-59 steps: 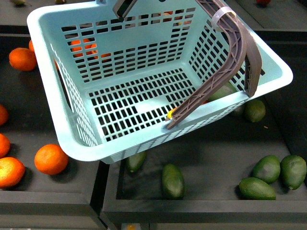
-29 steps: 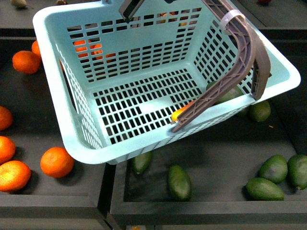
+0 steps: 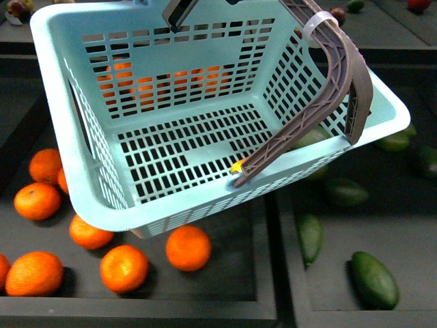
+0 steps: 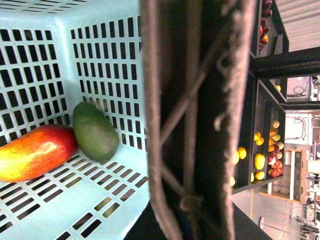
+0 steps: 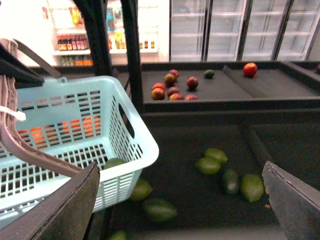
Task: Pick mango and avocado into basket
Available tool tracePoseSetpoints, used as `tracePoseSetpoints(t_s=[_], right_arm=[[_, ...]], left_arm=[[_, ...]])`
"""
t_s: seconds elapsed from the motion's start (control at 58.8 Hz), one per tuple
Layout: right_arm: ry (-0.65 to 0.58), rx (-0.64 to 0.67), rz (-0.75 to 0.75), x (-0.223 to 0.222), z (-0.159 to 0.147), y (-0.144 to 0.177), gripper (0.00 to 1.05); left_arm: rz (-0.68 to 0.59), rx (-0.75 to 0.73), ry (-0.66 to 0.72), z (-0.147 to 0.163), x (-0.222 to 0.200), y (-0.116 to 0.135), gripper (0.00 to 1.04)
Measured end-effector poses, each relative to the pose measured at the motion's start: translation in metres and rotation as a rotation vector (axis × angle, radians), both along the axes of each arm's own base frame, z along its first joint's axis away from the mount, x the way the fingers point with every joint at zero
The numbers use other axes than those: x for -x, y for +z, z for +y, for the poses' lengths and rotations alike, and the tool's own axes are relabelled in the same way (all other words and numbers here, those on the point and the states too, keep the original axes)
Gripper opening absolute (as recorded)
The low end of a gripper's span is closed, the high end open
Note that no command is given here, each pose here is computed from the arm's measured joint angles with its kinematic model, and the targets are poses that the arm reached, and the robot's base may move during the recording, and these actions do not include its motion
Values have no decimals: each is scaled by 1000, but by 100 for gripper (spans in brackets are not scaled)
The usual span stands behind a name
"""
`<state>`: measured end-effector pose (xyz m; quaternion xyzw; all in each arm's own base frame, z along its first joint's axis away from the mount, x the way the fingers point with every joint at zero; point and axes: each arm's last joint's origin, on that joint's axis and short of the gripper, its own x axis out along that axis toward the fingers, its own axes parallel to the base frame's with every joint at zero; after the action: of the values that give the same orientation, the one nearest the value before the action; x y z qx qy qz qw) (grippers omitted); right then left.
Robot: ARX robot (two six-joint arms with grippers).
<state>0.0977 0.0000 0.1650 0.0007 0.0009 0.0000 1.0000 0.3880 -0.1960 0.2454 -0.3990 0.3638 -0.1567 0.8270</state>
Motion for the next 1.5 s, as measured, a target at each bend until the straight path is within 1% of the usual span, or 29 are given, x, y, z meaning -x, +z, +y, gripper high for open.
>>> tracePoseSetpoints(t_s=[0.136, 0.34, 0.969, 1.054, 1.088, 1.105, 1.122, 1.139, 1.156, 1.173, 1.19, 1.224, 1.309, 1.394, 1.496], right_arm=[[-2, 0, -1, 0, 0, 0, 97], [0, 0, -1, 0, 0, 0, 97], [5, 1, 2, 0, 0, 0, 97], [7, 1, -2, 0, 0, 0, 97], [6, 1, 0, 0, 0, 0, 97], [5, 1, 0, 0, 0, 0, 97], [6, 1, -1, 0, 0, 0, 97], [6, 1, -1, 0, 0, 0, 97], [5, 1, -1, 0, 0, 0, 97], [5, 1, -1, 0, 0, 0, 97], [5, 1, -1, 0, 0, 0, 97], [4, 1, -1, 0, 0, 0, 97], [0, 1, -1, 0, 0, 0, 97], [0, 1, -1, 0, 0, 0, 97], [0, 1, -1, 0, 0, 0, 97]], left_arm=[[-3, -6, 14, 3, -2, 0, 6], [3, 8, -16, 0, 0, 0, 6], [0, 1, -5, 1, 0, 0, 6], [1, 1, 16, 7, -3, 0, 6], [29, -47, 154, 8, -4, 2, 6], [41, -79, 255, 8, -5, 2, 6], [53, -79, 283, 8, -5, 2, 6], [63, -82, 384, 9, -6, 2, 6], [67, -75, 445, 9, -8, 1, 6], [67, -59, 539, 11, -10, 0, 6], [62, -61, 567, 11, -12, -1, 6], [64, -32, 672, 15, -17, -5, 6], [76, 9, 768, 29, -31, -12, 6], [102, 54, 807, 45, -45, -19, 6], [152, 117, 856, 69, -68, -34, 6]])
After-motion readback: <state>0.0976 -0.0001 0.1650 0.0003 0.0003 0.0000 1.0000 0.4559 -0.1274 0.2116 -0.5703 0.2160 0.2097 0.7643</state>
